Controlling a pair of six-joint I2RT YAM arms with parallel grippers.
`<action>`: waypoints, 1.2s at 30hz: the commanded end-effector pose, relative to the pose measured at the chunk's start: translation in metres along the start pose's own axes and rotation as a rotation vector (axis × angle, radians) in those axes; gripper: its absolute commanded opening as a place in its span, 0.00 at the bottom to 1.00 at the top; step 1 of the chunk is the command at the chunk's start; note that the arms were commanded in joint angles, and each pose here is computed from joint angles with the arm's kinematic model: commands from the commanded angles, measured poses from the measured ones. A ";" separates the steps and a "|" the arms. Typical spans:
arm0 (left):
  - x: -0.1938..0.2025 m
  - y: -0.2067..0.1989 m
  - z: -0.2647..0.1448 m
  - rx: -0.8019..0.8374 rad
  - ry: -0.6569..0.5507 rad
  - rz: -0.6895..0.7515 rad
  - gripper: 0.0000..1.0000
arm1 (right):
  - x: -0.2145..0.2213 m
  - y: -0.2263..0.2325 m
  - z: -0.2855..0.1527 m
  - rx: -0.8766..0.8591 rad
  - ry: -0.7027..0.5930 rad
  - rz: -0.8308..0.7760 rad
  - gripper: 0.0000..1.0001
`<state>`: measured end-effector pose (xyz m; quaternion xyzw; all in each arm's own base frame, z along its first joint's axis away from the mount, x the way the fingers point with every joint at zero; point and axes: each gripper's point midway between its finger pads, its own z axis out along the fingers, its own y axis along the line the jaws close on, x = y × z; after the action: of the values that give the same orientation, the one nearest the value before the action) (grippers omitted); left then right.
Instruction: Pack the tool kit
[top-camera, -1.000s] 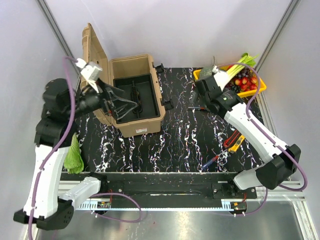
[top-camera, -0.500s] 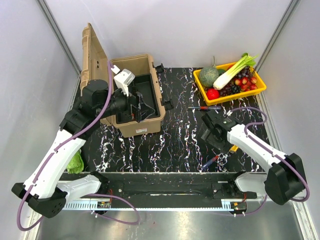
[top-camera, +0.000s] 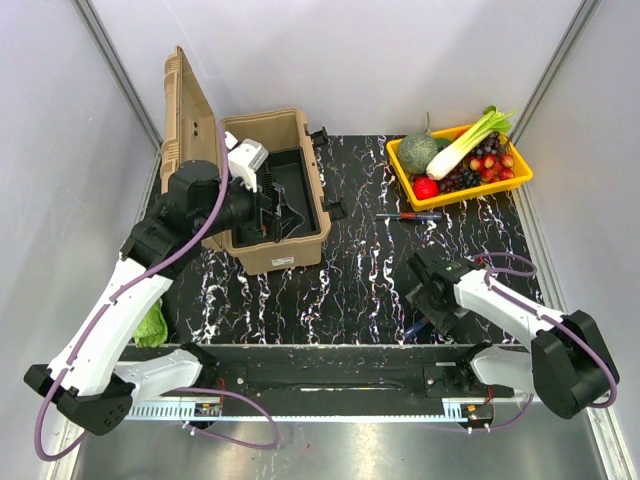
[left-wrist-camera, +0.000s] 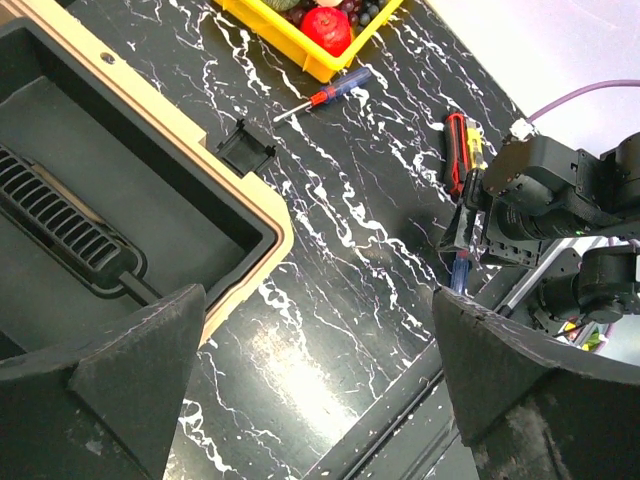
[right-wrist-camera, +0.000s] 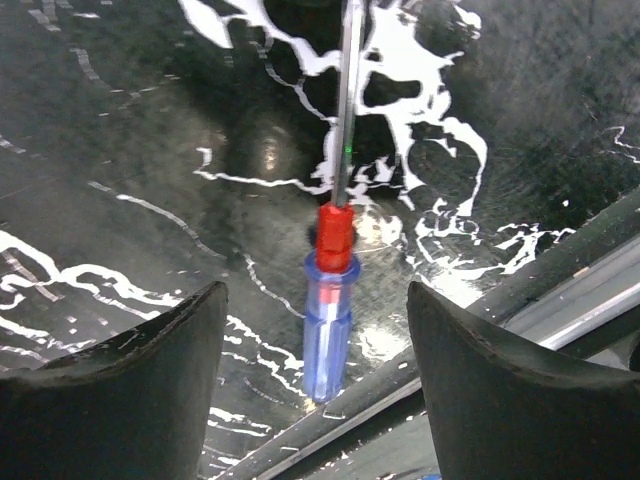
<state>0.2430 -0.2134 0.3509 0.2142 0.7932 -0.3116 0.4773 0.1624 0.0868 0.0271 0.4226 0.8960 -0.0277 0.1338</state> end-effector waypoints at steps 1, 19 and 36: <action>-0.004 -0.003 -0.010 0.005 -0.025 0.046 0.99 | 0.005 0.001 0.006 -0.008 0.020 0.118 0.75; -0.040 -0.015 -0.045 0.011 -0.173 0.156 0.99 | -0.018 0.018 -0.003 -0.051 -0.078 0.148 0.00; -0.079 -0.006 -0.097 -0.138 -0.322 0.219 0.99 | -0.117 0.203 -0.207 -0.683 -0.447 -0.200 0.00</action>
<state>0.2191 -0.1706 0.4227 0.2334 0.7260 -0.2551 0.5945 0.2930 0.1270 0.2017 0.3665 0.8533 0.1116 0.3537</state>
